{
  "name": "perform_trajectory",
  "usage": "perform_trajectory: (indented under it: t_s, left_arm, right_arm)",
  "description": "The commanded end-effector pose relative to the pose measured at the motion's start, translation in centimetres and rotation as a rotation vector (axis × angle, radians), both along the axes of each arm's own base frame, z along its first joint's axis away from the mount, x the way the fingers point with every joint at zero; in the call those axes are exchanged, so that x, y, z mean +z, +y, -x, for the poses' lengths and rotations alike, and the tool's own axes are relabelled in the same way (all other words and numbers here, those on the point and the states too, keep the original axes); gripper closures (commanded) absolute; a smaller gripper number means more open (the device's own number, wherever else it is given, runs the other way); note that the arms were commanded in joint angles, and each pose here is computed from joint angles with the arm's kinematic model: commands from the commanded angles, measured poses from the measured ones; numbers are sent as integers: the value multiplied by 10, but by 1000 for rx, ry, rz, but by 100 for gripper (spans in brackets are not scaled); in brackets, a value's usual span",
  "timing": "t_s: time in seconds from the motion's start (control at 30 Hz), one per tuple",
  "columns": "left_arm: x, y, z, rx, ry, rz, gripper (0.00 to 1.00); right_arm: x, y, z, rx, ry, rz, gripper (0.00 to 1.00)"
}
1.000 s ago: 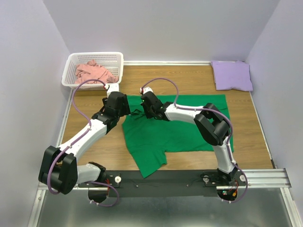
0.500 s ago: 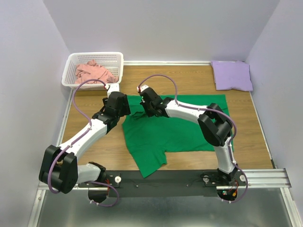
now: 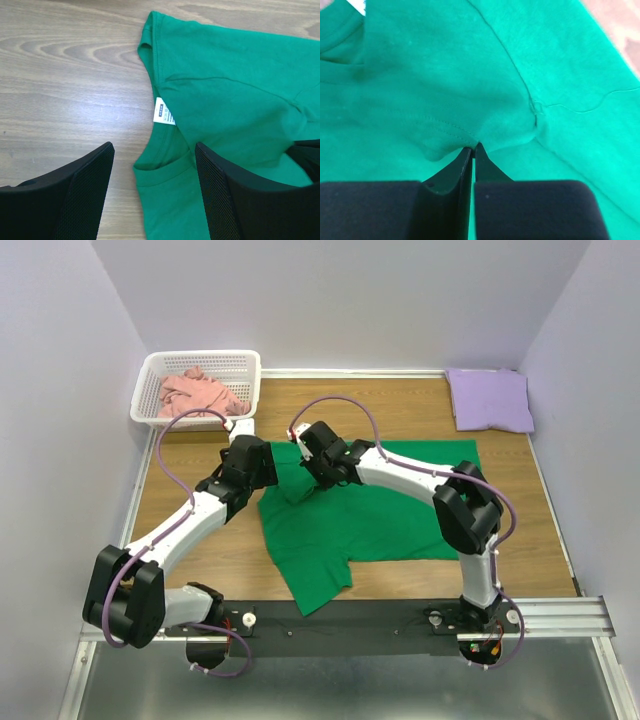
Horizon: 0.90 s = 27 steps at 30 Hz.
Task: Fold and stack the t-shirts
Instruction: Fold the tshirt
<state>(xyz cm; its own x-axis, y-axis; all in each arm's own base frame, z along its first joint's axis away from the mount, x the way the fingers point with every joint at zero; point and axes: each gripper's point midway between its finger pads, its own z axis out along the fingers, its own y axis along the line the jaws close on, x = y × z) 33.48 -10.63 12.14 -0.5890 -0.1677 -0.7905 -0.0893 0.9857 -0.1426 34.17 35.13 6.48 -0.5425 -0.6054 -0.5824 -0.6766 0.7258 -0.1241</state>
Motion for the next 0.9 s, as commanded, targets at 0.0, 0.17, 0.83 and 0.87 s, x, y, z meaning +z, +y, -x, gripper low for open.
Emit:
perform_trajectory:
  t_s: [0.0,0.17,0.83,0.87]
  left_arm:
    - [-7,-4,4,-33,18,19,26]
    - [-10,-10,8,-54,51,39,26]
    - [-44,-85,56,-135,309,493,30]
    - [-46,-88,57,-112,318,517,31]
  right_arm:
    - [35,0,0,61,-50,1,86]
    - [30,-2,10,93,-6,7,71]
    - [36,-54,4,-484,248,-636,54]
    - [42,-51,0,-487,236,-684,54]
